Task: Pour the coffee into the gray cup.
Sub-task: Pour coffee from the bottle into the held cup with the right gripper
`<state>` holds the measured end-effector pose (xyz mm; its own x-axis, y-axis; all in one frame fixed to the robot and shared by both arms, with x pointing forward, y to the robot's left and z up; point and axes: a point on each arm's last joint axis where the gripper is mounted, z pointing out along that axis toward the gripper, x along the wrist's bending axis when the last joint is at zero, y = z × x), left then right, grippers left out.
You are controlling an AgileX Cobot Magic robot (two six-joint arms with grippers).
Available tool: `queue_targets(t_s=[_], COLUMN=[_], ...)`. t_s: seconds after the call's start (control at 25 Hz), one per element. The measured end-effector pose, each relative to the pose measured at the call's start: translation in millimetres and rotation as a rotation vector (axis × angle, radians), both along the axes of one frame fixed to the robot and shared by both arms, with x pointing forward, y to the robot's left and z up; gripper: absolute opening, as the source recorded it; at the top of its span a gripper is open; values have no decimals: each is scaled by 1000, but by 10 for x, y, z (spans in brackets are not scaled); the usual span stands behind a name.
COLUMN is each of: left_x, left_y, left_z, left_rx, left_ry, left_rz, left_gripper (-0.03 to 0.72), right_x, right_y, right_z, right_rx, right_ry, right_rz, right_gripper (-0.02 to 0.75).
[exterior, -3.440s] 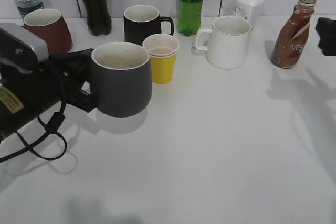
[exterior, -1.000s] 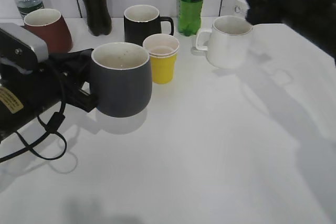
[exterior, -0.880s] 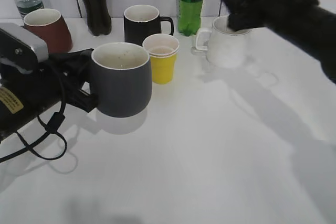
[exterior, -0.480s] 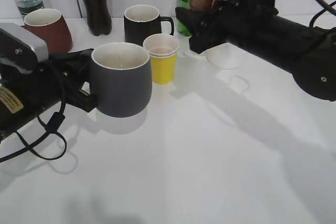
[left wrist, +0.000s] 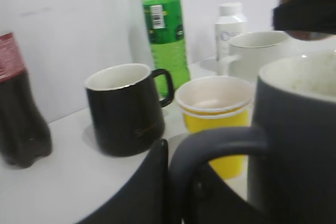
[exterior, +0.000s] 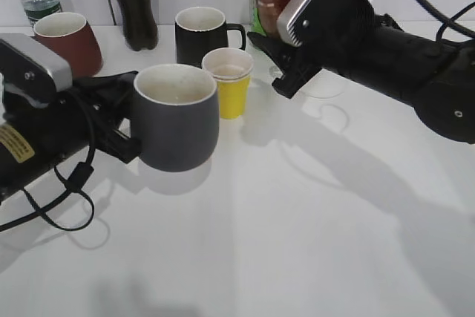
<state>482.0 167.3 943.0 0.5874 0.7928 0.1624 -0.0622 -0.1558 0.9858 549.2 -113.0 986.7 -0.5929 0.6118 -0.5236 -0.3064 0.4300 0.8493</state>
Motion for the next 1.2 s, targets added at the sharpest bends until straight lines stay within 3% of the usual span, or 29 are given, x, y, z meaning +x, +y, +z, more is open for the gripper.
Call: queue_targets(t_s=[0.28, 0.64, 1.2], left_x=[-22, 127, 86], left_y=[-34, -108, -166], left_z=[0, 33, 17], left_rx=[15, 3, 33], left_ry=[-9, -37, -49], left_rz=[-46, -49, -129], left_gripper=[48, 57, 69], right_x=[-3, -17, -25], right_y=[4, 24, 34], right_z=[-1, 7, 21], right_rx=[-99, -123, -305], right_ry=[-87, -137, -335], right_rz=[15, 44, 69], right_gripper=[529, 529, 529])
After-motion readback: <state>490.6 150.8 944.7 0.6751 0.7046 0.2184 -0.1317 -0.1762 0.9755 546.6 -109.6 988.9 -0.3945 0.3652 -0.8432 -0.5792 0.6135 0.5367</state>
